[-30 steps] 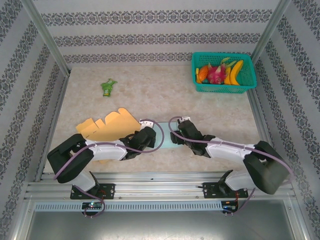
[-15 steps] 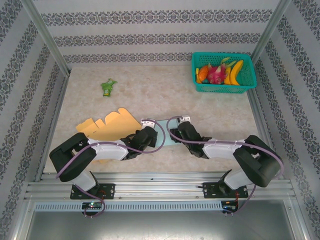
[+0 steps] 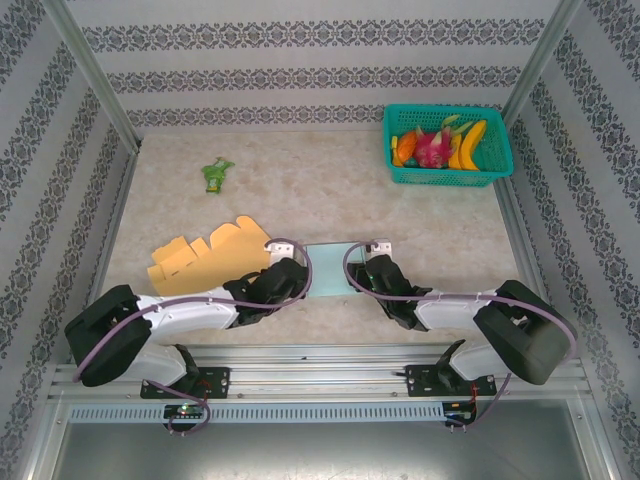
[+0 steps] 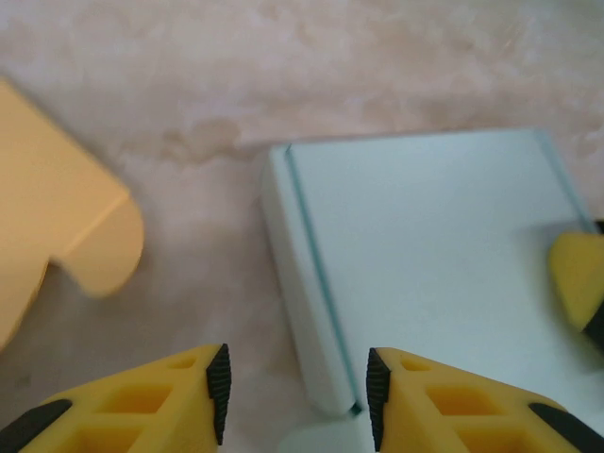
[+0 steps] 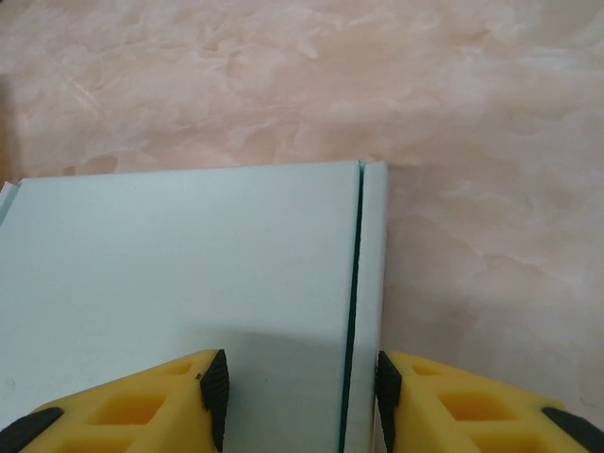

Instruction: Fold the paper box

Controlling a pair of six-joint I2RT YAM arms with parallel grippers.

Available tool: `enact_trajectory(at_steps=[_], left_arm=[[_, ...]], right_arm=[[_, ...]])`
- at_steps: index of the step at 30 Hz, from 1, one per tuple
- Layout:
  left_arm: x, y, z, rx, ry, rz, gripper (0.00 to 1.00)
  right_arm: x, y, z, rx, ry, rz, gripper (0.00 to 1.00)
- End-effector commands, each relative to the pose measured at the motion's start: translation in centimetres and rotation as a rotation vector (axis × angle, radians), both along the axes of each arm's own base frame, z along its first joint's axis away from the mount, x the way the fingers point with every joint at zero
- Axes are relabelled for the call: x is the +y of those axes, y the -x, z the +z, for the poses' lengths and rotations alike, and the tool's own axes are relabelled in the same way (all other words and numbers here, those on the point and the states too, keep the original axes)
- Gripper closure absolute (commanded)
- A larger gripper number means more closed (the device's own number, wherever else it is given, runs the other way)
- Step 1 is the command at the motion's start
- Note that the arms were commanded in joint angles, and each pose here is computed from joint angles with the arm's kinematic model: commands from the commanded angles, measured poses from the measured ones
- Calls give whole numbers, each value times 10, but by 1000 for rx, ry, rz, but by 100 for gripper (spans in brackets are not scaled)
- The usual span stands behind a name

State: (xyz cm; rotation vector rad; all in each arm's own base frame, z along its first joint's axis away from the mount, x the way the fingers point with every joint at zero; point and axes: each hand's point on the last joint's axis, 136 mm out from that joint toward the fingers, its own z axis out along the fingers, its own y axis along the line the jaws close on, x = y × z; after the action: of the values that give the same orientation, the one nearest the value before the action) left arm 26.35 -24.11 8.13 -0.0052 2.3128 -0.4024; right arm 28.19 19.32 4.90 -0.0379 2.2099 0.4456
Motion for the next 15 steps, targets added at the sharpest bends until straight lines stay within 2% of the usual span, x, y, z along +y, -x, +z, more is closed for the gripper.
enact_trajectory(at_steps=[1, 7, 15], left_arm=[[11, 22, -13, 148, 17, 111, 54], [27, 38, -1, 229, 12, 310, 53], [2, 39, 24, 176, 19, 281, 53]], right_arm=[[-15, 15, -25, 59, 64, -25, 53], [-12, 17, -27, 58, 71, -20, 53], [-8, 18, -26, 53, 68, -18, 53]])
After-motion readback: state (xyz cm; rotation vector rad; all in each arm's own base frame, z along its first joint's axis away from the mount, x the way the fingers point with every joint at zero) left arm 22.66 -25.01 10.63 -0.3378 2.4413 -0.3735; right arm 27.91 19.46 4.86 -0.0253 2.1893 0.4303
